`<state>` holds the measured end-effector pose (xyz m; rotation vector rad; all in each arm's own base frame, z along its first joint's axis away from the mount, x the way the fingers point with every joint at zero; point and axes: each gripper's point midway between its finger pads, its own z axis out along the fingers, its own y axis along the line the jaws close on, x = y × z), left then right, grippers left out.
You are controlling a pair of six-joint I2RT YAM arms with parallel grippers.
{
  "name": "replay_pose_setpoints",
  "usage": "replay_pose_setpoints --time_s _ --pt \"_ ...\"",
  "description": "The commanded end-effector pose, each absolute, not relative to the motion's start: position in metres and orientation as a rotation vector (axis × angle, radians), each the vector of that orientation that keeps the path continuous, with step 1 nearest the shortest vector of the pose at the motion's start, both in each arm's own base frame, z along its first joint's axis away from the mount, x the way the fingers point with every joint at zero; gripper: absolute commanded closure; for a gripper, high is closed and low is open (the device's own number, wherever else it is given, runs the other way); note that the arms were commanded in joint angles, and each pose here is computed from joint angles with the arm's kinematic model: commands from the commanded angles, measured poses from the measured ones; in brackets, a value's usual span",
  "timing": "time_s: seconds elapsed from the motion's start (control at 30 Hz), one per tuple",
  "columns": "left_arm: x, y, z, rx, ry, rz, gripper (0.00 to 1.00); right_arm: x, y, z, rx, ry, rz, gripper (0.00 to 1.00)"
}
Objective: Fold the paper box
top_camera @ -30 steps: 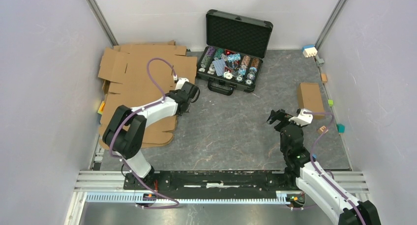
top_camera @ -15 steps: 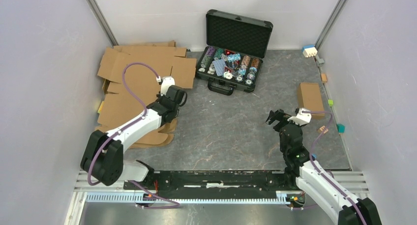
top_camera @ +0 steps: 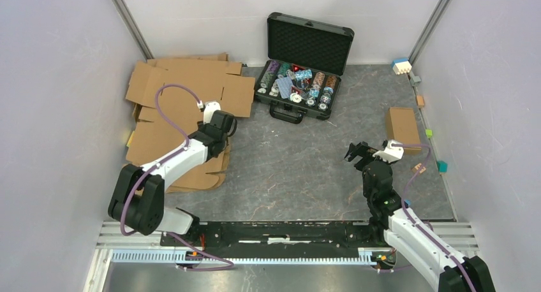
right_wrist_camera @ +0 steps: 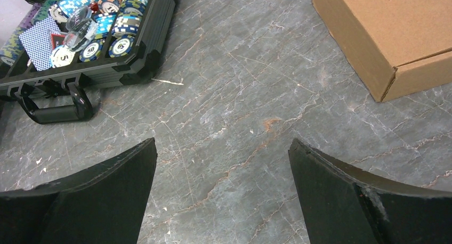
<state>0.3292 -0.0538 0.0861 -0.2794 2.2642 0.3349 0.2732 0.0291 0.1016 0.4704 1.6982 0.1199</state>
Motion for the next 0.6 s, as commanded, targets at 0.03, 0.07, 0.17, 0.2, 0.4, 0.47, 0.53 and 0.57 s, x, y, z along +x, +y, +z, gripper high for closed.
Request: replay_pose_setpoints --time_s 0.03,0.07,0.17,0.2,0.4,0.47,0.53,0.57 --pt "0.344 -0.079 0.093 -0.223 2.282 0.183 0.35 0.280 0.035 0.120 0.464 1.655 0.161 0.02" --pt "0.344 -0.082 0.091 -0.197 2.292 0.173 0.33 0.280 0.036 0.120 0.463 1.656 0.163 0.02" --pt "0.347 -0.086 0.085 -0.165 2.324 0.187 0.34 0.280 0.036 0.119 0.461 1.661 0.162 0.02" --pt "0.347 -0.086 0.081 -0.159 2.340 0.207 0.34 0.281 0.037 0.119 0.458 1.662 0.164 0.02" --pt "0.348 -0.082 0.069 -0.168 2.390 0.305 0.35 0.280 0.037 0.119 0.459 1.659 0.167 0.02" --pt "0.347 -0.073 0.073 -0.213 2.365 0.350 0.40 0.280 0.037 0.120 0.457 1.659 0.167 0.02" --pt "0.346 -0.068 0.079 -0.243 2.330 0.350 0.43 0.280 0.037 0.120 0.457 1.659 0.167 0.02" --pt "0.345 -0.066 0.083 -0.259 2.312 0.346 0.45 0.280 0.037 0.120 0.457 1.658 0.166 0.02"
